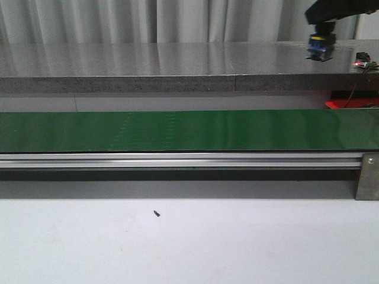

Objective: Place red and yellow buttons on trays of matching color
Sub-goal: 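Carry the red button with the right gripper and release it in the red tray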

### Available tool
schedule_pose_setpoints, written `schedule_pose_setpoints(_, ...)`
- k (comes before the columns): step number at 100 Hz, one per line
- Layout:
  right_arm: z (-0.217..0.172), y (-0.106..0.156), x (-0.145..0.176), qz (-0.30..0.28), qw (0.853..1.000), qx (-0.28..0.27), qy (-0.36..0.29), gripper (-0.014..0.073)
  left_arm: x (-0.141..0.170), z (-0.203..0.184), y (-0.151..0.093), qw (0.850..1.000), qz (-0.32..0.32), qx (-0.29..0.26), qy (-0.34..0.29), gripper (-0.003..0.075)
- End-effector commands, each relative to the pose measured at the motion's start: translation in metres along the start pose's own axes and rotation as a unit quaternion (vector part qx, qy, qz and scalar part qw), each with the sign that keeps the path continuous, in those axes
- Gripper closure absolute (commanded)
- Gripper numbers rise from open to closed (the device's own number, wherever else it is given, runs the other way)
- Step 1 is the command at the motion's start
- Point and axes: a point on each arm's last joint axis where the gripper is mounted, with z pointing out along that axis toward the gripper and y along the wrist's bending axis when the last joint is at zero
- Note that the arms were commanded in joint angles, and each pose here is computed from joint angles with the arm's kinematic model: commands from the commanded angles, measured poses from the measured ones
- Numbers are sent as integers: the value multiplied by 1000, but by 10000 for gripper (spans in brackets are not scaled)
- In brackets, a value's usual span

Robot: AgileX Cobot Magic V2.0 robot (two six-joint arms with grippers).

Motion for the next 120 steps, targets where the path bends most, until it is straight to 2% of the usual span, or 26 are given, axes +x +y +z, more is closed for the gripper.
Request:
schedule_pose_setpoints(1,-37,-14,-28,26,996,44,-73,431,-13,-4,-1,999,-7,0,-46,740)
schedule_pose_setpoints(25,-79,-69,-14,81,978,161,-101,431,-13,-4,-1,999,-7,0,-46,740)
schedule_pose_setpoints(37,-95,-87,-6,95,968,210,-103,431,-13,-4,-1,999,-7,0,-46,740)
schedule_pose_setpoints(55,-109,-107,7,111,956,252,-99,431,-13,-4,-1,999,-7,0,-46,740)
schedule_pose_setpoints(77,-107,-136,38,160,939,293,-87,433,-13,-4,-1,999,-7,0,-46,740)
schedule_pose_setpoints(100,-93,-170,82,269,894,345,-98,433,-13,-4,-1,999,-7,0,-46,740)
schedule_pose_setpoints(120,-71,-181,118,295,891,340,-62,433,-13,-4,-1,999,-7,0,-46,740)
